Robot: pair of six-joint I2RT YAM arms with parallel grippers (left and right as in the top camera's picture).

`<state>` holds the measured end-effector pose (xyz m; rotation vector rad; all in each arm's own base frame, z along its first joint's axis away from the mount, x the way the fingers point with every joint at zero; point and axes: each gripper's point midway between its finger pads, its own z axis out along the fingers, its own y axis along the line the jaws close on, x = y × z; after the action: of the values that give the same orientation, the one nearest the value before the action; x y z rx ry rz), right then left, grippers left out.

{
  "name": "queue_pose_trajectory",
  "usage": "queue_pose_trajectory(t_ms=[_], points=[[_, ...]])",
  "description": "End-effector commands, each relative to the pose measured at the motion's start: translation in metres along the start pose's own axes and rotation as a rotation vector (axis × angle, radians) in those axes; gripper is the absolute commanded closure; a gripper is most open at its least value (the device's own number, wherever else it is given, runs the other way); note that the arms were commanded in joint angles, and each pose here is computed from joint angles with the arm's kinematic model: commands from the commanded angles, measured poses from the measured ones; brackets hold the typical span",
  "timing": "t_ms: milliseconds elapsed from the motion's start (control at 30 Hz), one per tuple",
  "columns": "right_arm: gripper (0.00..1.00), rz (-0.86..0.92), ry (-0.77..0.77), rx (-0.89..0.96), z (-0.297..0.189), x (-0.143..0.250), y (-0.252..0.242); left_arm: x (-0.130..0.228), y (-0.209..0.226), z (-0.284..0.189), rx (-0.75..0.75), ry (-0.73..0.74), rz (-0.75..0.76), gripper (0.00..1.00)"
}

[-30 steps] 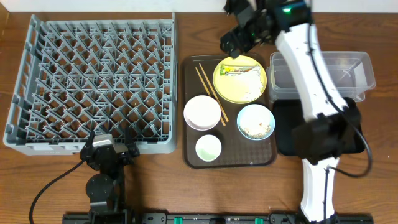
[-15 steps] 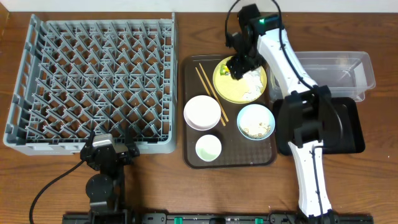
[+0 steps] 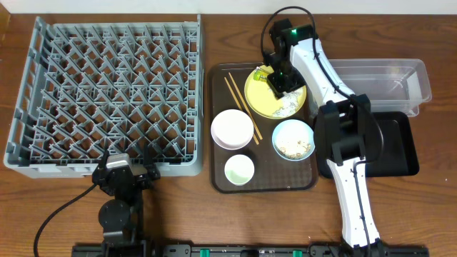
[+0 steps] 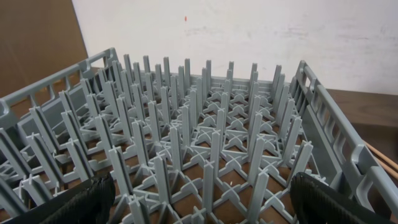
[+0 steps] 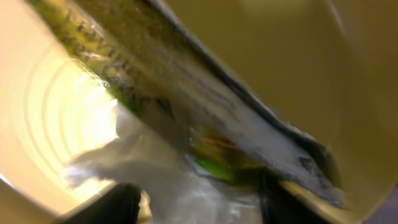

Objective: Sort waste into correct bins and load items into the dishwasher
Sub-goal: 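Reach the right gripper to the yellow plate and grasp the foil, then carry the foil with the right gripper and drop it into the clear bin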

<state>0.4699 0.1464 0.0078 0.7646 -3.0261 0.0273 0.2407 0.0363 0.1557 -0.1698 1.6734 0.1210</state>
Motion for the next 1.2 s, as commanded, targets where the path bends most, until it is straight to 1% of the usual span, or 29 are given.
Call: queue_pose_trajectory(t_ms=[0,67,200,267,500,667,733,833,867,933,1033,1167], points=[[0.74,0.011,-0.004,0.007,0.004,-0.003,0.0,0.018,0.001,0.002,-0.004,0.041,0.018,0.09],[0.99,0.011,-0.01,0.008,0.004,-0.005,0.0,0.018,0.001,0.002,-0.004,0.04,0.018,0.09],[0.99,0.011,-0.023,-0.013,-0.005,-0.006,0.004,0.018,0.001,0.002,-0.004,0.041,0.018,0.09],[0.99,0.009,-0.051,-0.042,-0.021,-0.008,0.01,0.018,0.001,0.002,-0.004,0.04,0.018,0.09],[0.99,0.005,-0.244,-0.057,-0.121,-0.014,0.016,0.018,0.001,0.002,-0.004,0.041,0.018,0.09],[0.99,0.009,-0.395,-0.028,-0.195,-0.004,0.012,0.018,0.001,0.002,-0.004,0.041,0.018,0.09],[0.99,0.044,-0.43,-0.015,-0.212,0.002,0.005,0.018,0.001,0.002,-0.004,0.041,0.018,0.09],[0.99,0.181,-0.459,0.039,-0.231,0.014,-0.022,0.018,0.001,0.002,-0.004,0.04,0.018,0.09],[0.99,0.34,-0.453,0.094,-0.234,0.025,-0.051,0.018,0.001,0.002,-0.004,0.041,0.018,0.09],[0.98,0.523,-0.431,0.149,-0.231,0.04,-0.083,0.018,0.001,0.002,-0.004,0.041,0.018,0.09],[0.98,0.751,-0.372,0.178,-0.213,0.062,-0.119,0.018,0.001,0.002,-0.004,0.041,0.018,0.09],[0.98,0.916,-0.309,0.173,-0.183,0.08,-0.148,0.018,0.001,0.002,-0.004,0.041,0.018,0.09]])
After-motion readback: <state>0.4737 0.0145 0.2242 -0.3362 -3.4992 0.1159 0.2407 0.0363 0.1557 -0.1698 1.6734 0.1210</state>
